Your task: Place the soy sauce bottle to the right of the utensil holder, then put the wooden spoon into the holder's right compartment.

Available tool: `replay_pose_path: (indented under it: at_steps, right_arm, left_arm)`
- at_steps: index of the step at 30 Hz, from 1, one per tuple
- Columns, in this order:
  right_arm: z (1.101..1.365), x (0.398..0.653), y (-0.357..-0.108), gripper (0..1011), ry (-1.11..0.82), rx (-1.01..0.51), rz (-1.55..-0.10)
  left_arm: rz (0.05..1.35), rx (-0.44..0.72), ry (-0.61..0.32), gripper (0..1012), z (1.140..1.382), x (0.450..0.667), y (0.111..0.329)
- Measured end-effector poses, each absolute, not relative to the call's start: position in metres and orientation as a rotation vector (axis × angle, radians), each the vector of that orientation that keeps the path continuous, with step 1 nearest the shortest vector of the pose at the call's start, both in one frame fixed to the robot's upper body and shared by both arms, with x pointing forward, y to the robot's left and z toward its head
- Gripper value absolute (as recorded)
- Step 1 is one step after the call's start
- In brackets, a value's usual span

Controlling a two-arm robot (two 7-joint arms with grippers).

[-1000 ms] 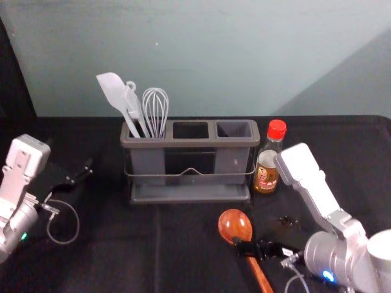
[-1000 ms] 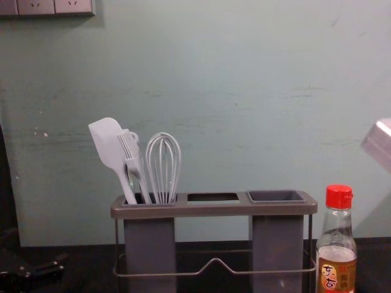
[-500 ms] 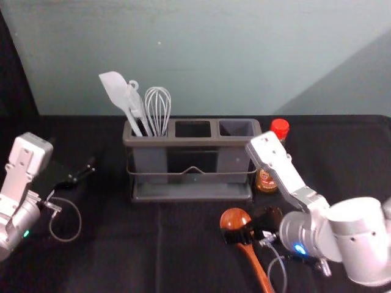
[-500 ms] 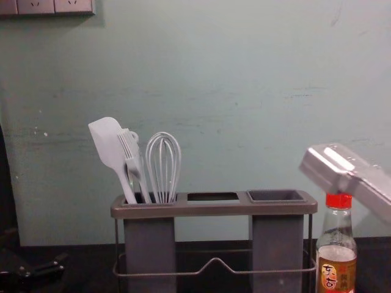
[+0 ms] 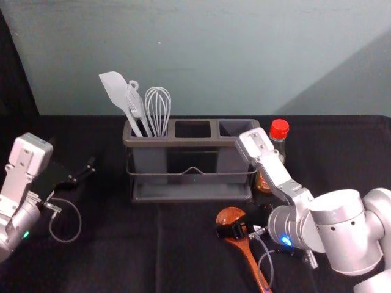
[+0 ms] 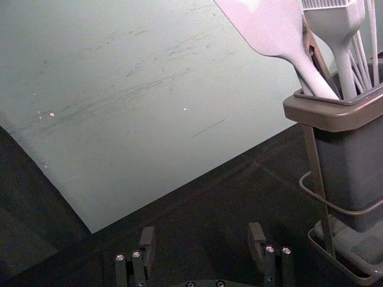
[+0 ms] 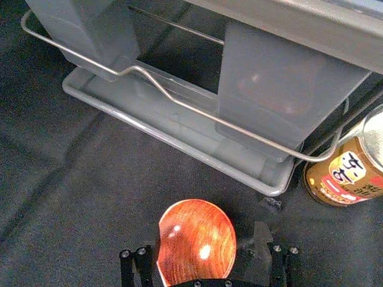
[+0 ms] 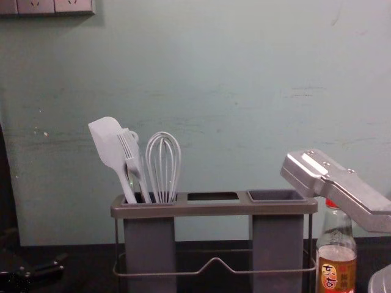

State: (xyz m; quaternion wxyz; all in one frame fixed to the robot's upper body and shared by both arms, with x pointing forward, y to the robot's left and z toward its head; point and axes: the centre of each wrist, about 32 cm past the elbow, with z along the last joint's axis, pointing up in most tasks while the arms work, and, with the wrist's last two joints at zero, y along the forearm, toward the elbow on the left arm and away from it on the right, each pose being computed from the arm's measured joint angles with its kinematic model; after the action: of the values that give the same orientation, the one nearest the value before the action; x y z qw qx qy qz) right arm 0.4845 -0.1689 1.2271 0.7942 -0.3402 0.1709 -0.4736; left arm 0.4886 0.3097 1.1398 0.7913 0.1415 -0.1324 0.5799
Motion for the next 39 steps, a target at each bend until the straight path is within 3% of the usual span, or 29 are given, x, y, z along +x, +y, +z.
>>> replay_pose_path:
  at_steps: [22, 39]
  right_arm:
    - [1.224, 0.488, -0.155, 1003, 0.356, -0.787, -1.006]
    - [1.223, 0.487, -0.160, 1002, 0.359, -0.762, -1.014]
  left_arm:
    - [1.248, 0.304, -0.285, 1012, 1.140, 0.489, 0.310]
    - [1.248, 0.304, -0.285, 1011, 1.140, 0.489, 0.310]
